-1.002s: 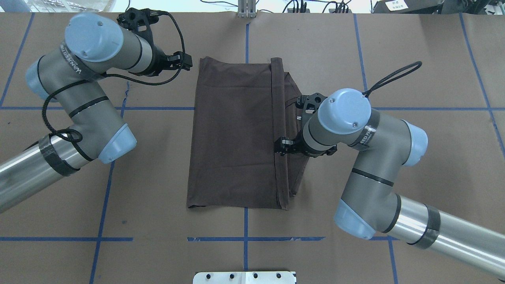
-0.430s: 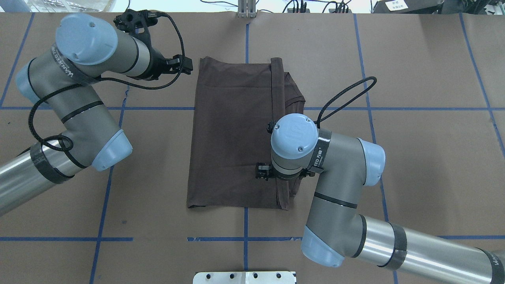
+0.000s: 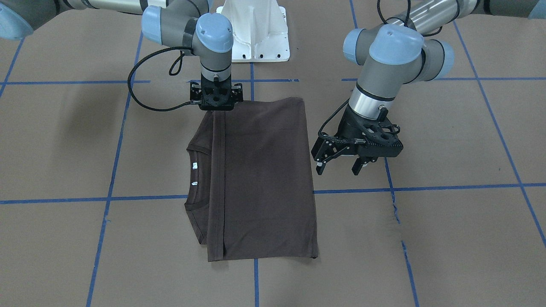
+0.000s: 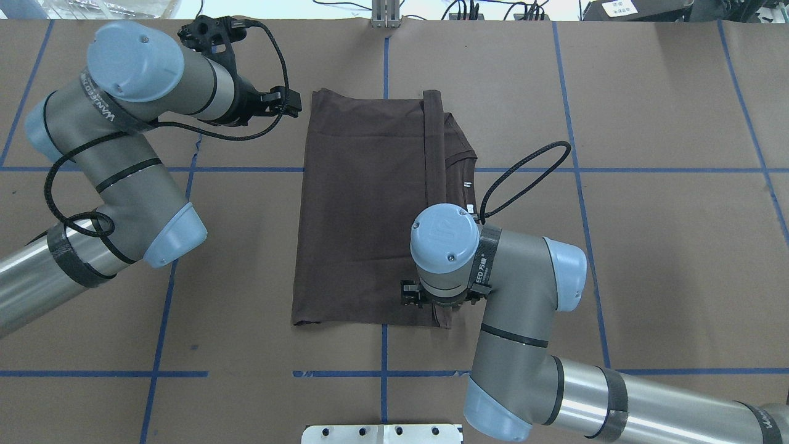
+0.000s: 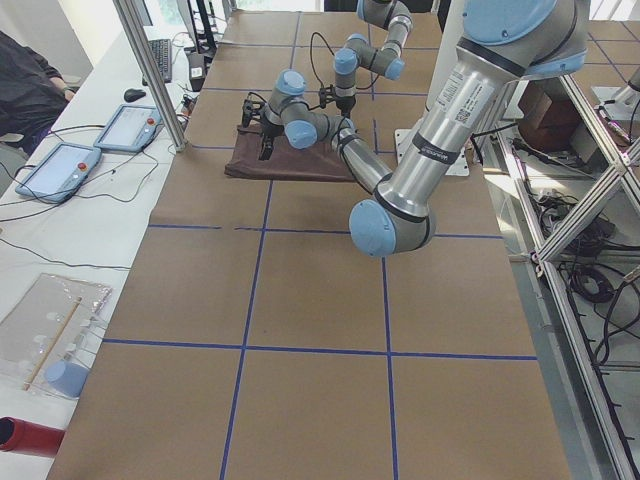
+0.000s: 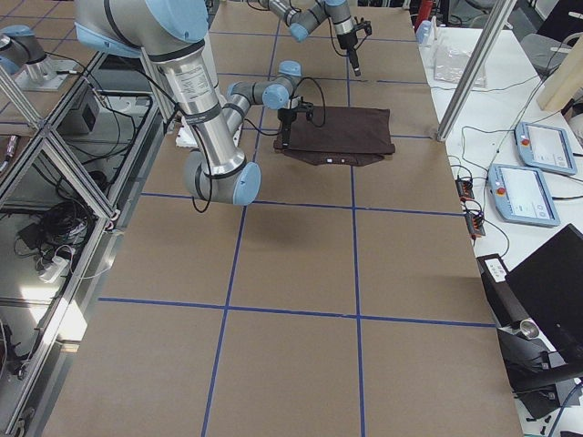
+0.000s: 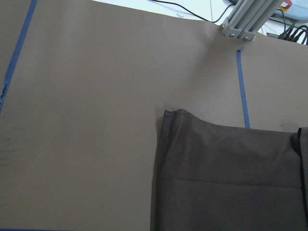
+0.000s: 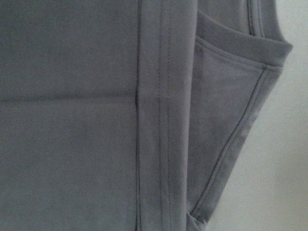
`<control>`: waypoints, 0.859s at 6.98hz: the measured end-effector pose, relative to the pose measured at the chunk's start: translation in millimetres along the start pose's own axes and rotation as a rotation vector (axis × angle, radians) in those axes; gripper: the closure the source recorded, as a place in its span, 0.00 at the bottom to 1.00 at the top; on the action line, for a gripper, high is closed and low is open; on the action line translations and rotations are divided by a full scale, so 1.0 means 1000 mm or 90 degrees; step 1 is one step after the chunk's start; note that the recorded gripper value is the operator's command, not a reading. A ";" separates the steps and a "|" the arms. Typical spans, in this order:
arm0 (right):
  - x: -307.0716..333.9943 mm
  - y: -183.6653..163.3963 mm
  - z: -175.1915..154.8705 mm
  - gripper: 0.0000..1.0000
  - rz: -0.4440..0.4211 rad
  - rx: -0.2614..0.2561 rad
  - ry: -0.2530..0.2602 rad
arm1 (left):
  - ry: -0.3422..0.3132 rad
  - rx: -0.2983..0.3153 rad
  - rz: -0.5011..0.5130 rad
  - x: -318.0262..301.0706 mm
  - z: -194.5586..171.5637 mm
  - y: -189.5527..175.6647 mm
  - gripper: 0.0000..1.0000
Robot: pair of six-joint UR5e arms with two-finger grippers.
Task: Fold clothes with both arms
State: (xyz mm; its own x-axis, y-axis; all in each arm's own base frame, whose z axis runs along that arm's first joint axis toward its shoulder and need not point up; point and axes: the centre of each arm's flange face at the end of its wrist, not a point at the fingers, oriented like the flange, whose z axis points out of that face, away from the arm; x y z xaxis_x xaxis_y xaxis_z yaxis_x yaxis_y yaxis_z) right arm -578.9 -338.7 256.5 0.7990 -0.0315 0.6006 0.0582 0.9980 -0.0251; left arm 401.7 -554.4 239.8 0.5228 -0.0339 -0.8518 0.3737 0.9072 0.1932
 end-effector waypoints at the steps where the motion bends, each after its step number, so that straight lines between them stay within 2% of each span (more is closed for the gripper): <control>1: 0.000 0.004 0.005 0.00 -0.002 -0.005 0.006 | 0.000 0.000 0.000 0.000 0.000 0.000 0.00; 6: 0.017 0.006 0.024 0.00 0.003 -0.015 0.031 | -0.001 -0.001 -0.002 0.000 0.001 0.000 0.00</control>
State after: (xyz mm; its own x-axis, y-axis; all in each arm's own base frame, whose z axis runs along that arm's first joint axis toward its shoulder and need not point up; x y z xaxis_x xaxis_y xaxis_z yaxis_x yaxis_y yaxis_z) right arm -579.6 -332.2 285.5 0.8270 -0.0299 0.5614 0.0683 0.9965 -0.0475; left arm 402.0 -554.6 240.5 0.5223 -0.0378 -0.8519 0.3747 0.9076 0.1895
